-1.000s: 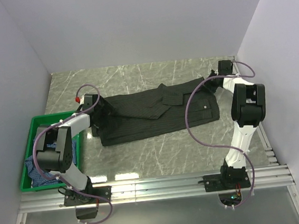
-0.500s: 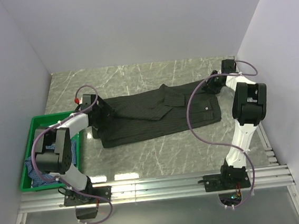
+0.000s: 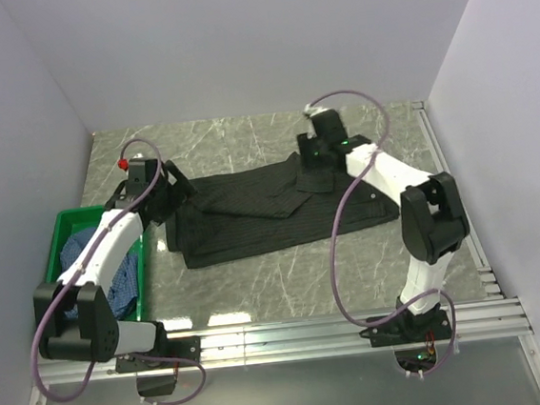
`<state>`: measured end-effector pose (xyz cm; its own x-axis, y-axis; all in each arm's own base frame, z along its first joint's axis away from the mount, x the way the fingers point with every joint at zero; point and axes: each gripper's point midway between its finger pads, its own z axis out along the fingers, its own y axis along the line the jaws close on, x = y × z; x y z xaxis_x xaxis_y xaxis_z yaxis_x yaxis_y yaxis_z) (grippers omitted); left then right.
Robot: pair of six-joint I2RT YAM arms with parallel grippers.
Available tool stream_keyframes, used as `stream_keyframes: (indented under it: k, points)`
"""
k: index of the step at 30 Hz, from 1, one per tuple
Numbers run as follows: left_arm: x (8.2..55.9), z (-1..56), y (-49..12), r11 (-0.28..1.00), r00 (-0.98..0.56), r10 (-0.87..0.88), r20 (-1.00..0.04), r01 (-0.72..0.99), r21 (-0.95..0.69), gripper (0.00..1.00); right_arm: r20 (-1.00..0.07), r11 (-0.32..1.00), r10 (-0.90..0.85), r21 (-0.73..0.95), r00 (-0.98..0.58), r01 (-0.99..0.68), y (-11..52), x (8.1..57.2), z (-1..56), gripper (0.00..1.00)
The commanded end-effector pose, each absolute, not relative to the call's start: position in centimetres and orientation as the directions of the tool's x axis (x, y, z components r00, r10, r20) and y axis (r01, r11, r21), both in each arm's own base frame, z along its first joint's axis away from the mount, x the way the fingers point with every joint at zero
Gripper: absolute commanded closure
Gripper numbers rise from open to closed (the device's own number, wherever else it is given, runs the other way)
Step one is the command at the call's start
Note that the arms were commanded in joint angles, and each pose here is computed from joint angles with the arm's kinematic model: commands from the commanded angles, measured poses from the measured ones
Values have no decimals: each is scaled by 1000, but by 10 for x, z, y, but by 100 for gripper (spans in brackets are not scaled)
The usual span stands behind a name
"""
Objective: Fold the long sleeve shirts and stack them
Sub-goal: Fold the shirt
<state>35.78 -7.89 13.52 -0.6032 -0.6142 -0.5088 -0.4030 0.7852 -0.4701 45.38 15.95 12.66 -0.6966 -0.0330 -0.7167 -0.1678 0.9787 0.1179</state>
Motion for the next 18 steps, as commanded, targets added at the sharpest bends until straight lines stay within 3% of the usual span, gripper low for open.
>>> stream_keyframes:
  k: [1, 8, 18]
  points:
    - [345, 149, -70, 827, -613, -559, -558, -363, -429, 1, -674, 977, -179, -35, -717, -211, 162, 446, 108, 42]
    - [319, 147, -68, 831, -603, -550, -578, -333, -444, 1, -625, 979, -190, -59, -757, -197, 204, 440, 89, 43]
    - [307, 142, -67, 828, -604, -555, -572, -335, -450, 1, -565, 993, -115, -77, -817, -87, 210, 443, 57, 46]
